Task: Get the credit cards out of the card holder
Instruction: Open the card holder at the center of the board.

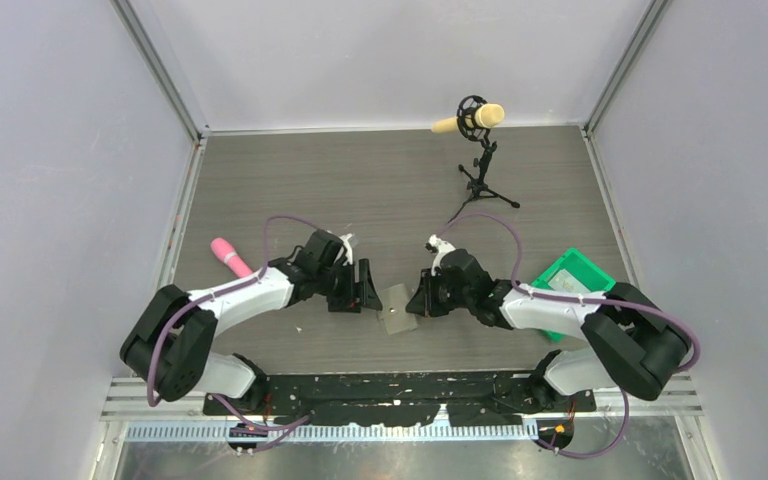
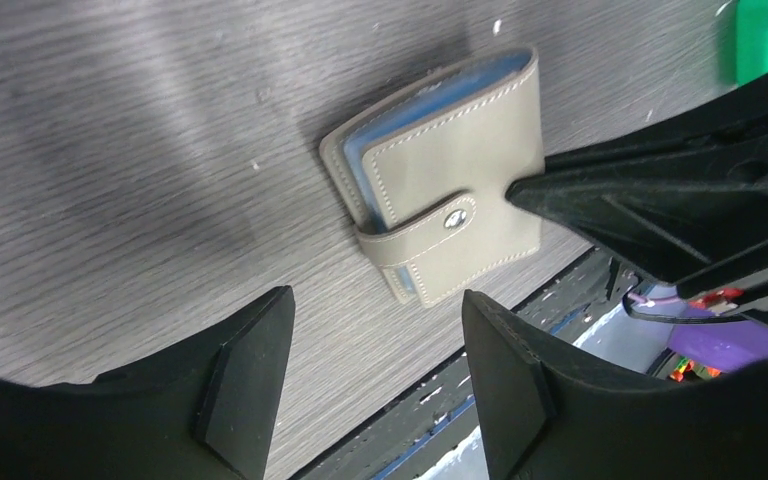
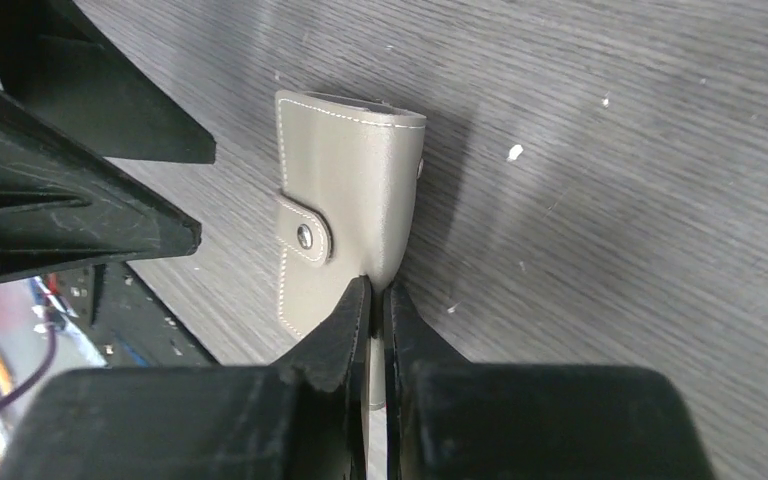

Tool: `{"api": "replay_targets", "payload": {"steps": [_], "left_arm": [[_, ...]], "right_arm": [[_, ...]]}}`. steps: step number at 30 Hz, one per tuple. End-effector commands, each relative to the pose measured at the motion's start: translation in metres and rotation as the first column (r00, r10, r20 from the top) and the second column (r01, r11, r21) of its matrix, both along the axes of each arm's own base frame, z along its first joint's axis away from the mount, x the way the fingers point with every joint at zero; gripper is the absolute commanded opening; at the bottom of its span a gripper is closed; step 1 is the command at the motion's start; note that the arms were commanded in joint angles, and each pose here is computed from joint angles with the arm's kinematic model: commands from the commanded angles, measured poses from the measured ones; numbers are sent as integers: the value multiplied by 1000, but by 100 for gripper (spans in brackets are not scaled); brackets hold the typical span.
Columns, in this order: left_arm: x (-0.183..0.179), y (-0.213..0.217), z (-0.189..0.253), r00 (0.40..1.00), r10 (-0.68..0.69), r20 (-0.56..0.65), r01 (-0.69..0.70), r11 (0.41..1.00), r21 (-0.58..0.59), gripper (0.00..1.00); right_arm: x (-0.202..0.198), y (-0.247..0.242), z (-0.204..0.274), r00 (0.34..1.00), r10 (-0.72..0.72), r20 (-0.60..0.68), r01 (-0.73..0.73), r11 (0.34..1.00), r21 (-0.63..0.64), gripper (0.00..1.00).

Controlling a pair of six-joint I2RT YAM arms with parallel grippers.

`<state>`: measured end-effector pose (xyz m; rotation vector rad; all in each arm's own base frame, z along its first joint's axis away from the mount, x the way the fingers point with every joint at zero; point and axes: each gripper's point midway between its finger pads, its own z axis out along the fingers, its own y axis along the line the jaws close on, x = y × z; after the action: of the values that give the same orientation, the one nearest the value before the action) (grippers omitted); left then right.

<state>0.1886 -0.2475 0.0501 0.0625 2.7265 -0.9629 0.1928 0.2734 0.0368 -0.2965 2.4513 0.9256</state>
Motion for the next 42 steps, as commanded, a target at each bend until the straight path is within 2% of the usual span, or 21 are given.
{"api": "replay_targets", "payload": {"steps": [1, 8, 16, 22, 29, 37, 42], "left_arm": [[15, -11, 24, 997, -38, 61, 39, 999, -15, 65], [21, -23, 39, 995, -65, 81, 68, 997, -32, 68], [17, -35, 37, 994, -93, 62, 95, 995, -37, 66], [8, -52, 31, 994, -113, 7, 113, 988, -108, 64], [3, -56, 14, 992, -123, -14, 122, 990, -69, 60], [2, -57, 1, 991, -131, -38, 129, 991, -39, 44], [1, -57, -1, 990, -136, -42, 135, 990, -32, 24]], "right_arm": [[3, 4, 19, 998, -68, 4, 67, 994, 83, 5], [4, 4, 41, 993, -117, 21, 114, 987, 114, 5], [0, 5, 55, 986, -160, 45, 152, 979, 135, 5], [-4, 8, 60, 984, -168, 56, 159, 977, 140, 5], [-8, 14, 62, 985, -159, 64, 149, 979, 142, 5], [-5, 12, 66, 980, -178, 88, 165, 977, 135, 5], [-6, 9, 65, 978, -186, 91, 174, 976, 129, 5]]}}
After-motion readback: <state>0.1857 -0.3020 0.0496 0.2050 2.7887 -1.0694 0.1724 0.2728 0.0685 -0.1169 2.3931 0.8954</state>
